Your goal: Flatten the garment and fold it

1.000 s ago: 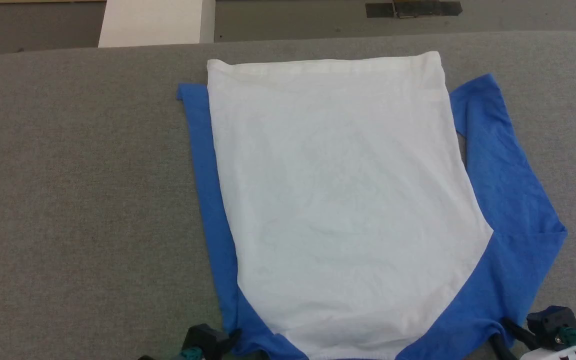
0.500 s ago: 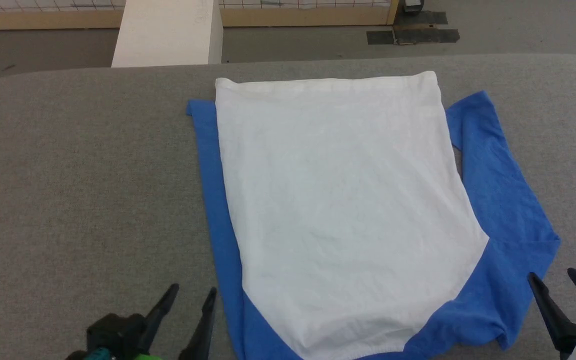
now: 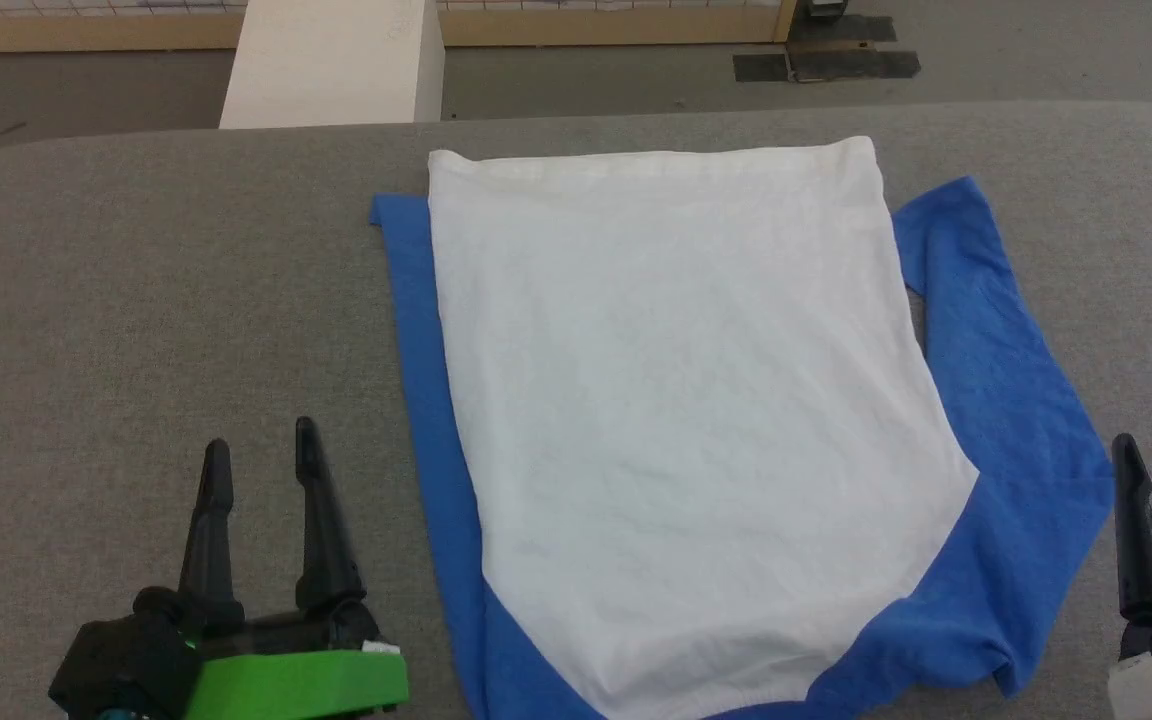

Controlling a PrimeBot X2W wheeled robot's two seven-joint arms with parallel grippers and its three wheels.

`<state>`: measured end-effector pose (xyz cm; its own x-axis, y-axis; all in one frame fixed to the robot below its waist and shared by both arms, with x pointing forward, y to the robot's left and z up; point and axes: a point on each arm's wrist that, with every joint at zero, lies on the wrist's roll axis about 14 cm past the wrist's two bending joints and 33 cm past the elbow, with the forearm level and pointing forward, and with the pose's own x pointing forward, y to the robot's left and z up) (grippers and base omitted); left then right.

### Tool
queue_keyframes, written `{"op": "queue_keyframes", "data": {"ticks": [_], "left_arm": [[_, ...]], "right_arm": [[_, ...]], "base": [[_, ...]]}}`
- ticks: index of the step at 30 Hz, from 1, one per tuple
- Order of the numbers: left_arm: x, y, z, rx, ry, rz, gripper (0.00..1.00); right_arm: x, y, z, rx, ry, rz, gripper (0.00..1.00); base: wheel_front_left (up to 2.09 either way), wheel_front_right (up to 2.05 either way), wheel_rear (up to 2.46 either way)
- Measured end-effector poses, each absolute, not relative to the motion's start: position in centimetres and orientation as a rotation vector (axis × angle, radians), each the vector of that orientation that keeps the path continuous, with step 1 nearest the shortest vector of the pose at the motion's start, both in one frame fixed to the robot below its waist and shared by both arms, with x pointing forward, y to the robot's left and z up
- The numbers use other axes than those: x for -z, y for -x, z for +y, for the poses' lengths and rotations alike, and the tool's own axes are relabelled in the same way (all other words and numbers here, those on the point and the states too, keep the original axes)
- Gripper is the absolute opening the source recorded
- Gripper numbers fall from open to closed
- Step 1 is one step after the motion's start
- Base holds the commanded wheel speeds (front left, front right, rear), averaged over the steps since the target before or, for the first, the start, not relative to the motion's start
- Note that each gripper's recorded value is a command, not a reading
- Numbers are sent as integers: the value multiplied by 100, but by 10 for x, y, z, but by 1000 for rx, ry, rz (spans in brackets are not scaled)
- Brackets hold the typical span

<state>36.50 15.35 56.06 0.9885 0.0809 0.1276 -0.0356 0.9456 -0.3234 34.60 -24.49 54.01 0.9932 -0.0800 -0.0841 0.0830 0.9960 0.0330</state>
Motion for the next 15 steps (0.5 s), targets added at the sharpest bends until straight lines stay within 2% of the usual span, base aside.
{"op": "queue_keyframes", "data": {"ticks": [7,11,15], "left_arm": [[-556,-375,149,-64,300,-175,100],[-557,-394,143,47,202,-201,100],[-570,-443,139,181,88,-173,100]], "right_arm": [[-513,-348,-234,85,-68,98,100],[-507,-355,-233,85,-66,103,100],[-505,-373,-232,80,-66,93,100]], "base": [[0,0,0],[0,0,0],[0,0,0]]}}
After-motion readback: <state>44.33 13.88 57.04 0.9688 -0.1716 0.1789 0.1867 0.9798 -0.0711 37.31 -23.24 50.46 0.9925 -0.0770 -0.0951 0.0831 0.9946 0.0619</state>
